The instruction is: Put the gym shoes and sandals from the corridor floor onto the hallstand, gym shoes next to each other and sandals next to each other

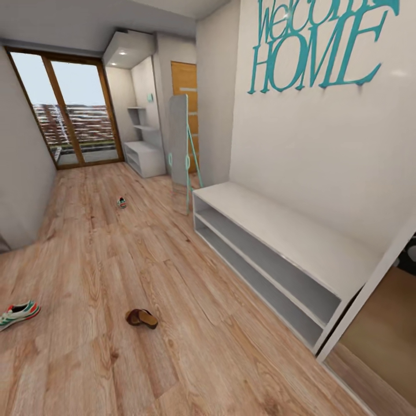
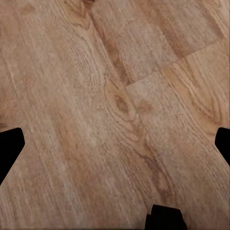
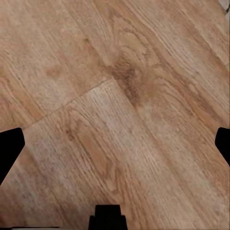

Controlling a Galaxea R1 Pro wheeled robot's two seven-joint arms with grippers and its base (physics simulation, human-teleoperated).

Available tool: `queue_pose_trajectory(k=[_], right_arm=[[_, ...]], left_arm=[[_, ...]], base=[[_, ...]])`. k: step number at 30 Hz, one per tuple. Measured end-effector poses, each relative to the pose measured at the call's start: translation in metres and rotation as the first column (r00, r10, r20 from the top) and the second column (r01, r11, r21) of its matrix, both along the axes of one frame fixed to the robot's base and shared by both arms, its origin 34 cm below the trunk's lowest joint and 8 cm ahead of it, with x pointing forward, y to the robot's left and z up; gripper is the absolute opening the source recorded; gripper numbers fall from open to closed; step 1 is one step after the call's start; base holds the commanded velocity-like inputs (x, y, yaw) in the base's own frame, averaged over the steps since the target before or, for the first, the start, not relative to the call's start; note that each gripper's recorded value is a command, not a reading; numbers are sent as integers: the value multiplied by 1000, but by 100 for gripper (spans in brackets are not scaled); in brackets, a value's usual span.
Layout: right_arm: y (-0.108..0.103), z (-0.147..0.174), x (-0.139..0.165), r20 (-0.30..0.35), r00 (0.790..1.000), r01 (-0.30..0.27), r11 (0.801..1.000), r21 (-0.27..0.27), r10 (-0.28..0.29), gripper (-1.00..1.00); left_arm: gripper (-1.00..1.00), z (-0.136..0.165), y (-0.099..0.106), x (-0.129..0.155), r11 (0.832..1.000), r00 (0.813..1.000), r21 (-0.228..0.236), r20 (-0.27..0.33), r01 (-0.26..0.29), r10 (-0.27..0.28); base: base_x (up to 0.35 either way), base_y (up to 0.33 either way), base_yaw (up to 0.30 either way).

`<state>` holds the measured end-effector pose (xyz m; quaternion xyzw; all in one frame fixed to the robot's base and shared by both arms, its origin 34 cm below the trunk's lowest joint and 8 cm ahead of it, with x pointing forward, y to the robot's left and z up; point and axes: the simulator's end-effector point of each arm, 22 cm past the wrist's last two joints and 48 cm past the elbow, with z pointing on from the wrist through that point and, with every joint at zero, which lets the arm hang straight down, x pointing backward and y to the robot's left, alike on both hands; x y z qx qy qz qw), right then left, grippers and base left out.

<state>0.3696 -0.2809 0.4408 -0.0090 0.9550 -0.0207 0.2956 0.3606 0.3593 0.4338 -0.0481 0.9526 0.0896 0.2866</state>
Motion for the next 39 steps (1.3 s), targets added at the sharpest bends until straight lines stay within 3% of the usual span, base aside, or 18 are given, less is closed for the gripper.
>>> queue_pose_trajectory(k=[13,23,39], right_arm=[[0,-28,-8,-16,1000,0,1000,0,0,100],[-1,-34,-12,-25,1000,0,1000,-2,0,100],[-25,-36,-15,-37,999,-6,999,-35,4,100]], left_arm=[[100,-28,3,-8,1000,1000,5,-16,-4,4],[100,-31,22,-16,993,993,5,-6,-115,115],[100,-36,16,-23,994,994,1,-28,-106,106]], base=[[0,0,188],[0,0,188],[0,0,188]])
